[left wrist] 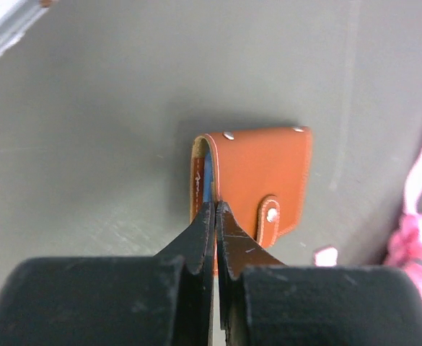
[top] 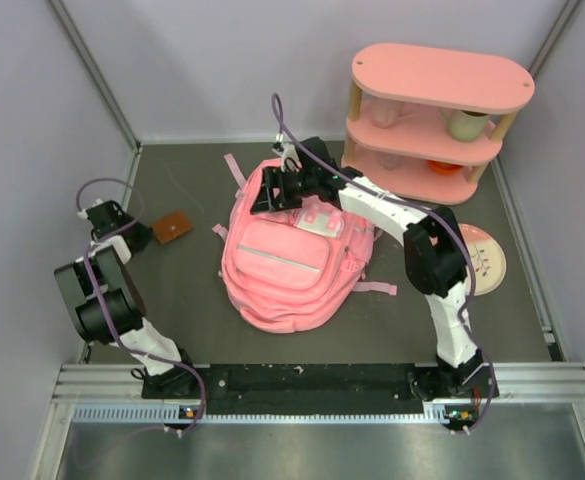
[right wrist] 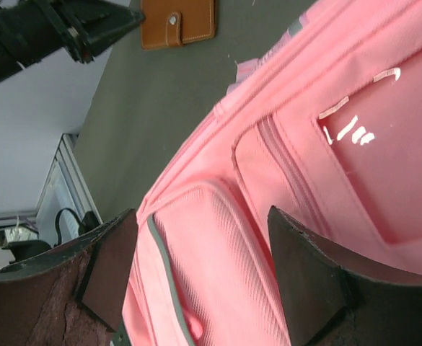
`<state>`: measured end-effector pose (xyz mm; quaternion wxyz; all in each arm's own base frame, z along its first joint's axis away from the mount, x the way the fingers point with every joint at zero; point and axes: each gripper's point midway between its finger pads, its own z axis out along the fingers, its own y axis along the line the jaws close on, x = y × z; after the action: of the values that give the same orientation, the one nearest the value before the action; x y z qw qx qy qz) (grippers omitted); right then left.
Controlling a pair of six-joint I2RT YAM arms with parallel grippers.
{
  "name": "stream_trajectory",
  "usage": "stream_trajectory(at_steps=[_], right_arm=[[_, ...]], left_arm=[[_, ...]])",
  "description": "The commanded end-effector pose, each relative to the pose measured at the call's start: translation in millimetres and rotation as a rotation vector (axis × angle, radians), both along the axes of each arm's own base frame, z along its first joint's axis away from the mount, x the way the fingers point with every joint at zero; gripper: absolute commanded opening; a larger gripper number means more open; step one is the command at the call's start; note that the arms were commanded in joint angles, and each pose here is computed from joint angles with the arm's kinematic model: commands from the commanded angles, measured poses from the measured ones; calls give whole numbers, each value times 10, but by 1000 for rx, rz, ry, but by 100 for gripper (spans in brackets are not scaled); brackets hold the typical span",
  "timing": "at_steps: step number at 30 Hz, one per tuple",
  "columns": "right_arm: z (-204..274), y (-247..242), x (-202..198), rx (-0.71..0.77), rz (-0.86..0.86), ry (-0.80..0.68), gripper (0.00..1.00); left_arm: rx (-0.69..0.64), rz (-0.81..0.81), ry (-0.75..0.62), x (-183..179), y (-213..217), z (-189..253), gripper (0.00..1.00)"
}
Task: Pack the student bag
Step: Pick up the personal item from the center of the board.
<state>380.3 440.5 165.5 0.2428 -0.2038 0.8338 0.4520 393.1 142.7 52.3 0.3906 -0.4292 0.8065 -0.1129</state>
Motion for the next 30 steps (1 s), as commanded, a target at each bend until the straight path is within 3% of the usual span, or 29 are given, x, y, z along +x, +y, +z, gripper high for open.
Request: stream_trajectory(at_steps=[1,14,21,24,25,26,30], right_arm=[[691,-221,-37,99,-30,-104,72],[869,-566,-649,229,-38,-34,72],[1104,-777,-911,314,-29,-51,76],[1170,-808,-998,357,-5,-49,80],[1271,-822,-1021,389,2,-68,93],[1259,-830,-1039,395,1,-65,99],[1289,-861,-1032,413,-16,-64,99]], left_arm=[[-1,-124,-208,89,-236,714,0],[-106,-422,-502,-431,-1130,1776,0],[-167,-767,-670,-790,-2007,2428,0],[-174,-865,-707,-928,-2313,2610,0],[-200,-910,-714,-993,-2447,2651,0],[-202,-930,-735,-1015,-2500,2696,0],[-278,-985,-779,-1135,-2717,2795,0]])
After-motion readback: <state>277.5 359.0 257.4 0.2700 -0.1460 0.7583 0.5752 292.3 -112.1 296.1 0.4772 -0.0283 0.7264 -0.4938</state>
